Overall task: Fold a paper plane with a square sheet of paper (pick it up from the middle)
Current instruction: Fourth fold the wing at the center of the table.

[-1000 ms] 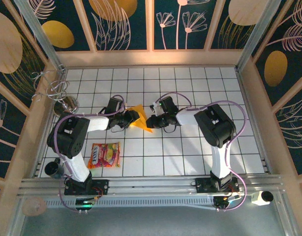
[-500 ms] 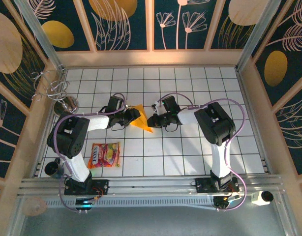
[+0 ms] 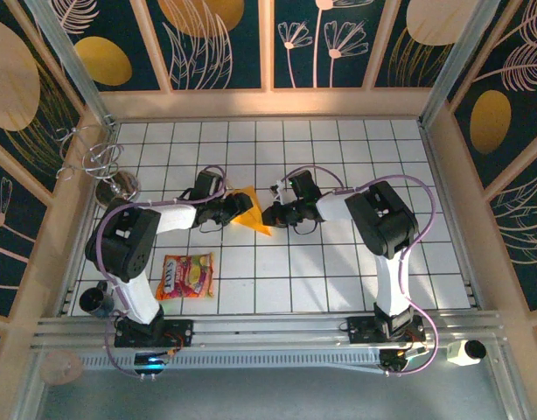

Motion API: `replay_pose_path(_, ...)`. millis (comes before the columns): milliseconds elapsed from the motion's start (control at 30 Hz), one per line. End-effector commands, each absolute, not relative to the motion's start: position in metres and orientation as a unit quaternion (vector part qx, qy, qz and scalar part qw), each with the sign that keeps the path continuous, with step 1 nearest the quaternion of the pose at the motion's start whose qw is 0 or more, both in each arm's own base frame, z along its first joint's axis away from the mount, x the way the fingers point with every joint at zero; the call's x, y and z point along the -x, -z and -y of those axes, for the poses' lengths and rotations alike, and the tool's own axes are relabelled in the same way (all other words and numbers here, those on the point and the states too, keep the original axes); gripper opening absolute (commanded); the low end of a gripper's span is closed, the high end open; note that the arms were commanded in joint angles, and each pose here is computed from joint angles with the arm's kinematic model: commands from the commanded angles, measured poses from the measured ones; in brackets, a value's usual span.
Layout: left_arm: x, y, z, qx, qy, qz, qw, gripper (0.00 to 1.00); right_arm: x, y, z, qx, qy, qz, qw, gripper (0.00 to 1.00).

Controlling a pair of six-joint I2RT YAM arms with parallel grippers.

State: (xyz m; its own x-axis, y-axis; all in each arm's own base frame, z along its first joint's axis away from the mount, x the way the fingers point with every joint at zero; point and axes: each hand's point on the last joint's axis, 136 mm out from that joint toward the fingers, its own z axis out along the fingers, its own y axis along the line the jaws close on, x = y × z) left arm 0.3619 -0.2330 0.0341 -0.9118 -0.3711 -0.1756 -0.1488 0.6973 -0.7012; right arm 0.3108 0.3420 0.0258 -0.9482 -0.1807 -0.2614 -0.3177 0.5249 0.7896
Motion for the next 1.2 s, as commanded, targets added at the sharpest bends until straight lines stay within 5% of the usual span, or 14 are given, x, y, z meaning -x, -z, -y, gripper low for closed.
replay_pose_path(0,-0.363,-0.023,0.230,0.141,0.333,-0.921,0.147,0.61,-0.306,-0.011,-0.338,0.129,-0.464,-0.875,0.047,0.11)
replay_pose_path(433,-0.348,0.019,0.196,0.197,0.213,-0.952,0.098,0.53,-0.313,-0.026,-0.340,0.138,-0.460,-0.875,0.065,0.18)
replay_pose_path(767,-0.346,0.021,0.197,0.197,0.213,-0.952,0.093,0.52,-0.334,-0.061,-0.342,0.149,-0.439,-0.875,0.139,0.29)
replay_pose_path(1167,-0.346,0.022,0.198,0.198,0.218,-0.951,0.090,0.51,-0.340,-0.047,-0.357,0.176,-0.357,-0.900,0.177,0.31)
